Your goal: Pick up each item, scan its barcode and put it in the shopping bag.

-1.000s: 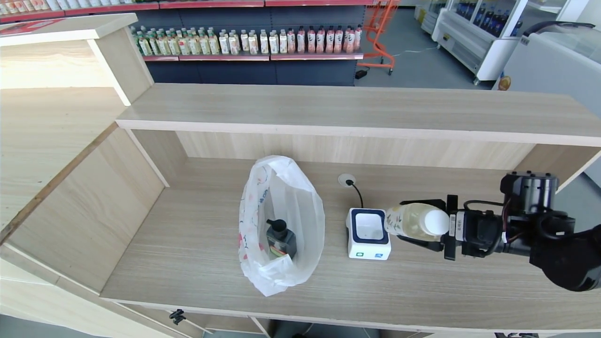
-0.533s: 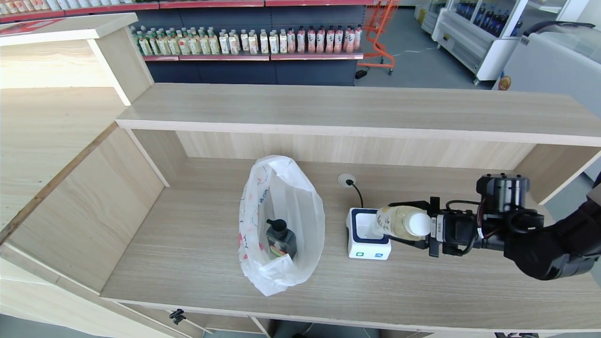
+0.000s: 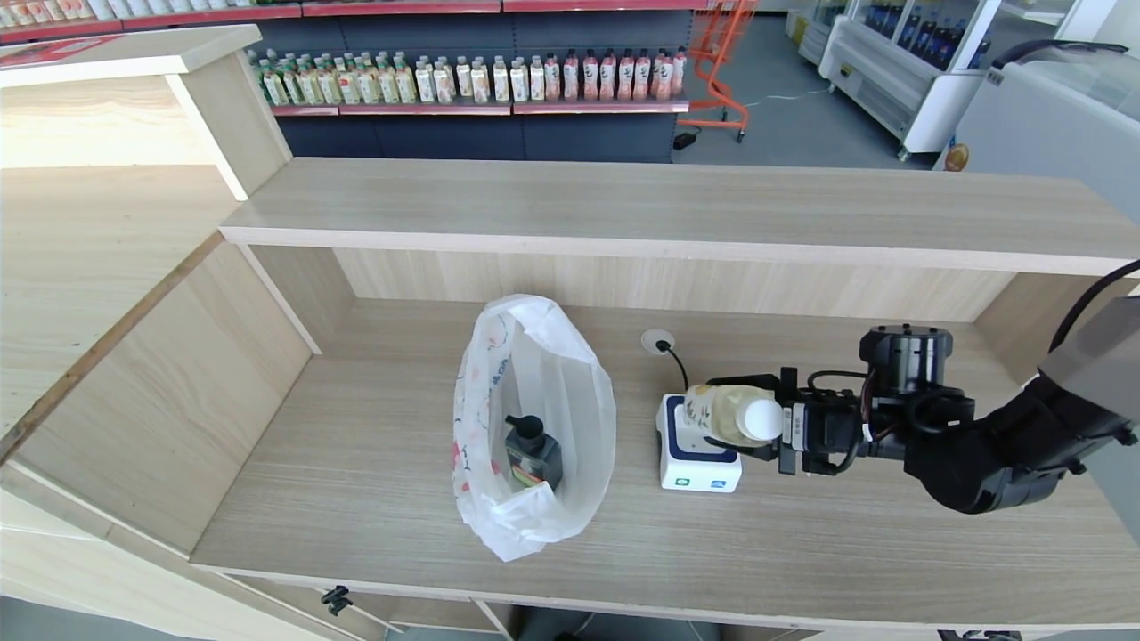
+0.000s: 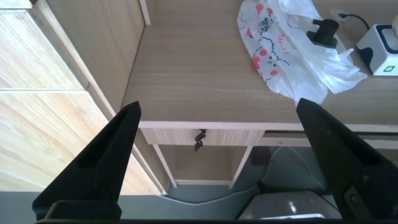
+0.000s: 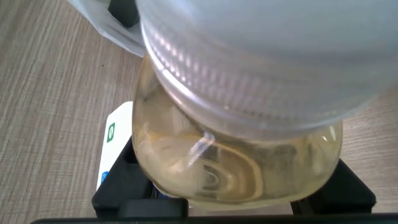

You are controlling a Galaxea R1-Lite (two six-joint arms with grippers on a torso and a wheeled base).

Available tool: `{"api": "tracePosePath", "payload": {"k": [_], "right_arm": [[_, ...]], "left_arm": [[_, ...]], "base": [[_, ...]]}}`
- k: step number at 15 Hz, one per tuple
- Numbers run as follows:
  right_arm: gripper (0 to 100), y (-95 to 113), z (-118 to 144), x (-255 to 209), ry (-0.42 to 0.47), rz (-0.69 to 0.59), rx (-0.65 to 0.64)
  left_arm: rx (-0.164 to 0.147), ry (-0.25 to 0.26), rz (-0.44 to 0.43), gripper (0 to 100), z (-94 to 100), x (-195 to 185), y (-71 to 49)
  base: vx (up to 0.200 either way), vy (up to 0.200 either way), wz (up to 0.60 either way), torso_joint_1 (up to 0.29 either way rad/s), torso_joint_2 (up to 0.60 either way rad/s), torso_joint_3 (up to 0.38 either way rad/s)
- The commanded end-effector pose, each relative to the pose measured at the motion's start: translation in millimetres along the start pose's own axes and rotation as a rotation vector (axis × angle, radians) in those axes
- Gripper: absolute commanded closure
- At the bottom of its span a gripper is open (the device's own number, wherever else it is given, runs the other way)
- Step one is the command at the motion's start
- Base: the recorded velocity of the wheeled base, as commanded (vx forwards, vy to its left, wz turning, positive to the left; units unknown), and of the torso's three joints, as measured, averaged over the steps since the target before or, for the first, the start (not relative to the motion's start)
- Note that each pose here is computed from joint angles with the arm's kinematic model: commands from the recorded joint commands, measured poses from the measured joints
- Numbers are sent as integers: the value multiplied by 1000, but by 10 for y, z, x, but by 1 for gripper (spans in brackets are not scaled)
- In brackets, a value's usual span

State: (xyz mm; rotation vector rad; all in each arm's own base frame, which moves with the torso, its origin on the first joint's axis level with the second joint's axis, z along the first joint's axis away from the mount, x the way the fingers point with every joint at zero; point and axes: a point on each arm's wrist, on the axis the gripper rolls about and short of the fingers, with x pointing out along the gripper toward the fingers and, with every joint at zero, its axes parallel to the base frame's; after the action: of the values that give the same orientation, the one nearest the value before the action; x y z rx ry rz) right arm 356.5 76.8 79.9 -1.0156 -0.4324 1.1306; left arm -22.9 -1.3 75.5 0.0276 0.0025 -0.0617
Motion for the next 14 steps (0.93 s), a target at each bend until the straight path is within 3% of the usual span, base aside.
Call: {"api": "tracePosePath", "payload": {"k": [1,6,8,9,11,13,14], "right_arm": [[100,34,-79,44,4,7,11],[100,12,-107,74,0,3,0],[100,-221,111,-31,-17,-43,39],[100,-414,315,-136,-33,-85,121],[100,-768,882,-480,5,-269,419],[100,-780,1218,-510,52,-434,729],[100,-779,1225,-506,55,-439,738]], "left_arm": [[0,0,0,0,0,0,0],[0,0,0,0,0,0,0],[0,0,0,0,0,0,0],[0,0,0,0,0,0,0],[0,0,0,0,0,0,0],[0,0,0,0,0,0,0],[0,0,0,0,0,0,0]], "base": [[0,0,0,0,0,0],[0,0,0,0,0,0],[0,0,0,0,0,0],[0,0,0,0,0,0],[0,0,0,0,0,0],[0,0,0,0,0,0],[0,0,0,0,0,0]]}}
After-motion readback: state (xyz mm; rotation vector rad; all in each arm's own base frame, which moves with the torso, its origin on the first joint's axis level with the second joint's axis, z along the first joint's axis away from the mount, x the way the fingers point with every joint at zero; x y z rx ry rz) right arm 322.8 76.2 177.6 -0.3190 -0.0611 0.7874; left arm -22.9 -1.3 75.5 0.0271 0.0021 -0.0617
